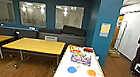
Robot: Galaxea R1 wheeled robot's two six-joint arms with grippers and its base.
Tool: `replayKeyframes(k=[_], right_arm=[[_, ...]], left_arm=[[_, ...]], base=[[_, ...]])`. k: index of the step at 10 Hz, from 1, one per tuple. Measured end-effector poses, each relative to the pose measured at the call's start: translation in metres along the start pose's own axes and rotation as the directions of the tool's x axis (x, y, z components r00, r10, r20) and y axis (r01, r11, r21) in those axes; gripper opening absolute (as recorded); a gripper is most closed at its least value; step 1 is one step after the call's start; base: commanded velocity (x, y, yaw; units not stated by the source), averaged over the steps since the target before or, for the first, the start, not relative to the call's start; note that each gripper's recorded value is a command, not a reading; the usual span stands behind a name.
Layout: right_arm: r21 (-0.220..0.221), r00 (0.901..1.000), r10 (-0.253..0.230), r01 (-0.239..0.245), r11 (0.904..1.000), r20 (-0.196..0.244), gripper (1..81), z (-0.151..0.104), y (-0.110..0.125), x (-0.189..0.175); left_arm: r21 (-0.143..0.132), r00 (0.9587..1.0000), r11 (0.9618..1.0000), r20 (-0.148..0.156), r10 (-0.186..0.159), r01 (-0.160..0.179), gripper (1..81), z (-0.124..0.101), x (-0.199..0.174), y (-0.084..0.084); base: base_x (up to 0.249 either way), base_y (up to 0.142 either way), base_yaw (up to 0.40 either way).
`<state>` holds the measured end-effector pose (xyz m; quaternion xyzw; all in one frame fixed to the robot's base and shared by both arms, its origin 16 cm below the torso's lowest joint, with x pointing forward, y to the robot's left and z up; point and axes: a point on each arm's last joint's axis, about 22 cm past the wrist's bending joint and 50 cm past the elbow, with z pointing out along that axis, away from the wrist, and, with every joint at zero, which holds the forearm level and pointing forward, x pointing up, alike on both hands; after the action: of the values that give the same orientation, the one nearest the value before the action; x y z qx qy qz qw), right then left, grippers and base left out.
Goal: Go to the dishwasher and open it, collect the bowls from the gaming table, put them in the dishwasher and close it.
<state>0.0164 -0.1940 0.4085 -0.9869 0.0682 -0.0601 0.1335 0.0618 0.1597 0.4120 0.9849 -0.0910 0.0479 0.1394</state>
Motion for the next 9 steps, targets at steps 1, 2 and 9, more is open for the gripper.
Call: replayKeyframes(k=[1, 2, 9], right_arm=[[0.000, 1.0000, 0.001, -0.001, 1.0000, 0.003, 81.1, 0.0000, -0.0001, -0.0024], [0.000, 1.0000, 0.000, 0.000, 1.0000, 0.001, 81.1, 0.0000, 0.0001, -0.0014], [-0.003, 1.0000, 0.000, 0.000, 1.0000, -0.002, 81.1, -0.0006, 0.0026, 0.0003]], left_arm=[[0.000, 1.0000, 1.0000, 0.000, 0.000, 0.000, 81.1, 0.0000, 0.0004, 0.0000], [0.000, 1.0000, 1.0000, 0.001, 0.000, 0.000, 81.1, 0.0000, -0.0010, 0.0001], [-0.001, 1.0000, 1.0000, 0.001, 0.000, 0.000, 81.1, 0.0001, -0.0007, 0.0006]], base=[[0.000, 0.000, -0.126], [0.000, -0.071, 0.000], [0.009, 0.000, 0.000]])
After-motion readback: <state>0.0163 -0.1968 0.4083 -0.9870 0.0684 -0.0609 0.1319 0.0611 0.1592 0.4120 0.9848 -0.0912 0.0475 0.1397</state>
